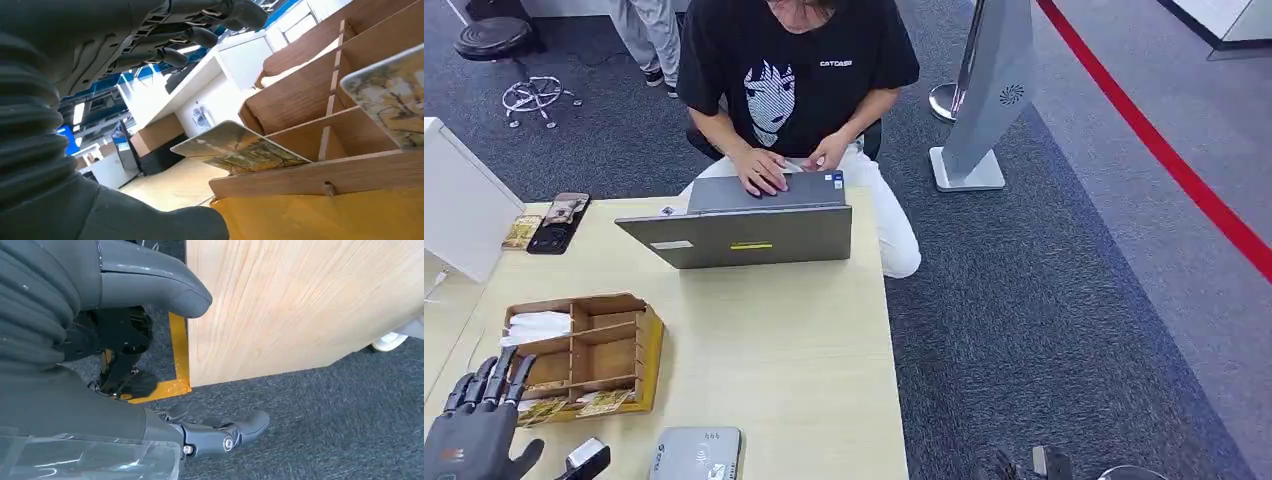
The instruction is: Pass the card to the sensor for recognition and then transmit it.
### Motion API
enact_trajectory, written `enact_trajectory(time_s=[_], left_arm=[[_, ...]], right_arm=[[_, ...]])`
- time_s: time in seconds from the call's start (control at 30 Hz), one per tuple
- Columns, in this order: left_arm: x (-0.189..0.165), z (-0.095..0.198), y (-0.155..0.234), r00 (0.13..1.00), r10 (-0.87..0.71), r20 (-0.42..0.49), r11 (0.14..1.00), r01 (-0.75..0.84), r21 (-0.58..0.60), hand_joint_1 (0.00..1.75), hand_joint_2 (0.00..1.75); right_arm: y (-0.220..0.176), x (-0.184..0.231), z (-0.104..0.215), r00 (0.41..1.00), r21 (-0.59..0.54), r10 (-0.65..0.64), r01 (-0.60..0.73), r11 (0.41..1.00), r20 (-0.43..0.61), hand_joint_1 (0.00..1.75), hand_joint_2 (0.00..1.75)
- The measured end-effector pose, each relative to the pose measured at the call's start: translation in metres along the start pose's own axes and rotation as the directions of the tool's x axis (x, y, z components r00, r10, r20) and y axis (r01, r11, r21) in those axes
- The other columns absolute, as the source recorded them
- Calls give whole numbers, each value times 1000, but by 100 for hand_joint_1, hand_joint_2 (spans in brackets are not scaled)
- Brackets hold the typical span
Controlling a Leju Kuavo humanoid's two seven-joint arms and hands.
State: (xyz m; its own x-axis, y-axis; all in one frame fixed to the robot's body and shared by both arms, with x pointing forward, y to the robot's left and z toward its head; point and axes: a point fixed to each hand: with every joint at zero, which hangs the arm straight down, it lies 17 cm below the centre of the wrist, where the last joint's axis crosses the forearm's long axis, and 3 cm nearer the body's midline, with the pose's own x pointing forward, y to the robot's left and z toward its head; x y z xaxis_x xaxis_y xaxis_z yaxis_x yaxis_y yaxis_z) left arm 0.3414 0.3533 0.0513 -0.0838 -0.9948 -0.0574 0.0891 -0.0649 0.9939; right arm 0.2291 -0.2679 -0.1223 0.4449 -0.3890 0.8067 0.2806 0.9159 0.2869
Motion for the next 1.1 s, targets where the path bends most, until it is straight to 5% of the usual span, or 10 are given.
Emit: enact_trajectory(time_s=[0.1, 0.13, 0.17, 0.87, 1.1], left_arm=[[0, 0, -1, 1000, 11, -2, 1000, -11, -3, 3, 175], [-1, 0, -2, 1000, 15, -5, 1000, -15, -6, 166, 175], [-1, 0, -3, 1000, 19, -8, 1000, -20, -10, 175, 175], [-11, -6, 6, 999, 6, -44, 1000, -5, 21, 175, 175], [-14, -16, 51, 999, 28, -46, 989, -22, 143, 175, 175]], right_arm=[[1, 0, 0, 1000, 3, 0, 0, 1000, 0, 0, 175], [1, 0, 0, 1000, 3, 0, 0, 1000, -1, 0, 175], [1, 0, 0, 1000, 3, 0, 0, 1000, -1, 0, 175], [1, 0, 0, 1000, 4, 0, 0, 1000, -2, 0, 175], [-1, 1, -1, 1000, -11, -14, 14, 1000, 3, 0, 175]])
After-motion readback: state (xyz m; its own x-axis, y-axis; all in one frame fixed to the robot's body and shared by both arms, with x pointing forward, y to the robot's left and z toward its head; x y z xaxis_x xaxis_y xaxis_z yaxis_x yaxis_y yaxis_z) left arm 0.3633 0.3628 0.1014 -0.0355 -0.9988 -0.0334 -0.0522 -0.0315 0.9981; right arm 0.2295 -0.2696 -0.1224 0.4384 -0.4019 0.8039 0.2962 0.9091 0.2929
